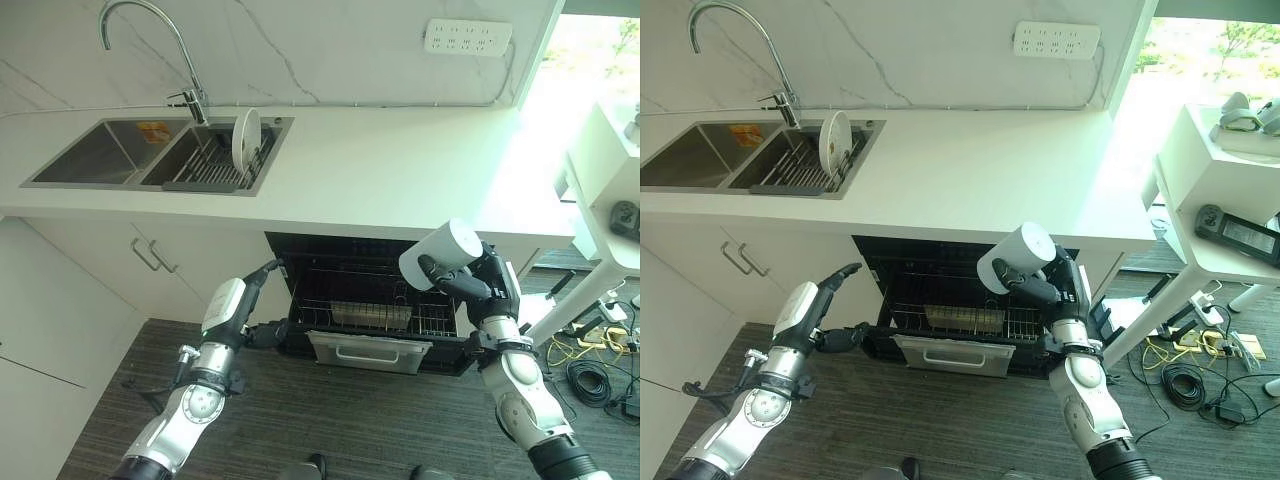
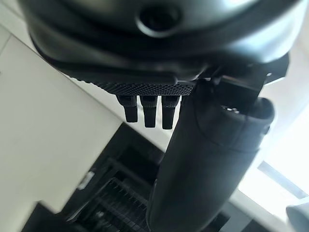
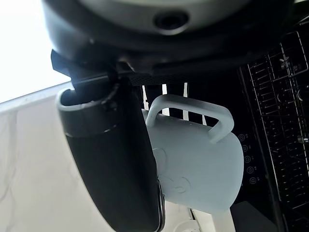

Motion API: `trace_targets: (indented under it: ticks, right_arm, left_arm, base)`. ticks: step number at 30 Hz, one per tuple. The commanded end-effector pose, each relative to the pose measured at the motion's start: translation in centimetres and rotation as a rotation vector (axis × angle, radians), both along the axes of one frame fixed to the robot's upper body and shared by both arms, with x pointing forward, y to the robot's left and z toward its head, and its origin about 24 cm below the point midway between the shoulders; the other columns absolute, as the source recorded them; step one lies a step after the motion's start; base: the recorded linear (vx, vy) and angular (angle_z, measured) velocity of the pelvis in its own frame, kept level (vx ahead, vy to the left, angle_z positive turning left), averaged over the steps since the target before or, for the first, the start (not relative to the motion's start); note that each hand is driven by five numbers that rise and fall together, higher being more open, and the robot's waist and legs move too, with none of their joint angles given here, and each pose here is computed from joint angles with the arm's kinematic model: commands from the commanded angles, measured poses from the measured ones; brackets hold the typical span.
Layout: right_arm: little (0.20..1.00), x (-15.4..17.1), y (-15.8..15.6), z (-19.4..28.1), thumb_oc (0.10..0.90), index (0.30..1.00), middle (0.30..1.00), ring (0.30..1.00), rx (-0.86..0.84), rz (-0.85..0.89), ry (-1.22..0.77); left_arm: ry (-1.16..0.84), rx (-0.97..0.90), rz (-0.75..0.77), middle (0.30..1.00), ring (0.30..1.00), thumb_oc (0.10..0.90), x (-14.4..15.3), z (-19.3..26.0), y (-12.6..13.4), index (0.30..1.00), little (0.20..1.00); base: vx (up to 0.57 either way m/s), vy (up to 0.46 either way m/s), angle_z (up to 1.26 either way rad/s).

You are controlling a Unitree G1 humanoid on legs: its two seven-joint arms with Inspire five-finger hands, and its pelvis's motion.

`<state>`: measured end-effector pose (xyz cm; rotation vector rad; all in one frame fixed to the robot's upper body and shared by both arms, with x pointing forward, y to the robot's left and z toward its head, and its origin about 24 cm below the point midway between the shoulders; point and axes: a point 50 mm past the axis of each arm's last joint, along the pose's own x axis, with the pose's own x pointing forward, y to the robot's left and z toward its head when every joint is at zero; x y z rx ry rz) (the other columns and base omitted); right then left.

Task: Place the dishes in the dishwasher.

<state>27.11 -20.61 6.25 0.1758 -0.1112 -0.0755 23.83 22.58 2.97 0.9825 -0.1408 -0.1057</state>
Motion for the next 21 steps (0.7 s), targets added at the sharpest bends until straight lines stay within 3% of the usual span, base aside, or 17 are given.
trace_targets:
  ticks: [1, 6, 21]
  right_arm:
    - [0.3, 2.3, 0.6, 6.4, 0.4, 0.3, 0.3, 0.3, -0.111, 0.072, -0.29]
    - [0.3, 4.6, 0.6, 7.8, 0.4, 0.3, 0.3, 0.3, -0.338, 0.112, -0.269]
    - [0.3, 8.2, -0.7, 10.4, 0.4, 0.3, 0.3, 0.3, -0.444, 0.117, -0.214]
  left_arm:
    - [-0.326, 0.218, -0.091, 0.9, 0.9, 0.8, 2.2, 5.8, 0.5, 0.9, 0.9]
    - [-0.39, 0.35, -0.138, 0.9, 0.9, 0.8, 4.2, 6.7, 0.6, 0.9, 0.9]
    - [-0.428, 0.366, -0.299, 0.9, 0.9, 0.8, 7.6, 10.1, -1.9, 0.9, 0.9]
  base:
    - [0.04, 0.041, 0.02]
    - [-0.03, 0.023, 0.12]
    - [-0.07, 0.003, 0.03]
